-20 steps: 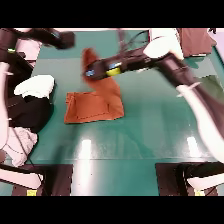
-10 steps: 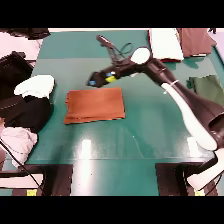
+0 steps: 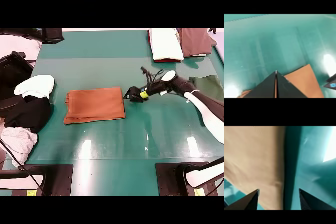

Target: Fold the shirts.

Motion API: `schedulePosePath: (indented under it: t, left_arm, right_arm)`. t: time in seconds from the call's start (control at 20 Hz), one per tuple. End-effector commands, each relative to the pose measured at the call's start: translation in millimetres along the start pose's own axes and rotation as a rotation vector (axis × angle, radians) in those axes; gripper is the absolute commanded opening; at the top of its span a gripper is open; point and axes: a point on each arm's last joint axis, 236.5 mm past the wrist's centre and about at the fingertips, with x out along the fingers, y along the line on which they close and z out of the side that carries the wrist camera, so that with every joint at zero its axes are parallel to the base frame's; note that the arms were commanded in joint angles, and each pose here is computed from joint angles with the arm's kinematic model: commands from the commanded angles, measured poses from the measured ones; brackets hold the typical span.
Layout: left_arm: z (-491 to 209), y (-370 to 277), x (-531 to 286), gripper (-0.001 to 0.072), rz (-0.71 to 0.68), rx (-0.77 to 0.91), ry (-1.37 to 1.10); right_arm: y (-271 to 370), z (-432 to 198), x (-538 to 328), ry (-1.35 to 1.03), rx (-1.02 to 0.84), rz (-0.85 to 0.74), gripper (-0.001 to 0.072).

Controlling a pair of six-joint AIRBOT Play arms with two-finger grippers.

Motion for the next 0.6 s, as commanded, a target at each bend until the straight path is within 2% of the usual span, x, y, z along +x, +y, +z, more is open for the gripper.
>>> schedulePosePath:
  t: [0.0, 0.1, 0.2, 0.25, 0.3, 0.55]
  left_arm:
    - [0.5, -11.8, 2.7, 0.0027, -0.017, 0.02, -0.006]
    - [0.0, -11.9, 2.7, 0.0028, -0.017, 0.019, -0.004]
    - [-0.3, -12.2, 2.7, 0.0027, -0.019, 0.017, -0.003]
    - [-0.3, -13.0, 2.7, 0.0027, -0.022, 0.012, -0.003]
    - [-0.6, -16.8, 3.0, 0.0027, -0.031, 0.006, -0.002]
    - [-10.0, -61.0, 8.5, 0.0027, -0.086, 0.089, 0.018]
  right_arm:
    - [4.4, -10.8, 44.4, 0.025, 0.087, 0.061, 0.0574]
    - [19.0, -15.3, 71.2, 0.052, 0.036, 0.057, 0.0564]
    - [41.5, -15.4, 92.5, 0.072, -0.03, 0.071, 0.0329]
    - [52.2, -11.4, 98.0, 0.066, -0.06, 0.079, 0.0154]
    - [63.4, -4.6, 100.3, 0.053, -0.106, 0.091, 0.0016]
    - [78.5, 65.4, 33.9, -0.098, -0.276, 0.018, 0.0016]
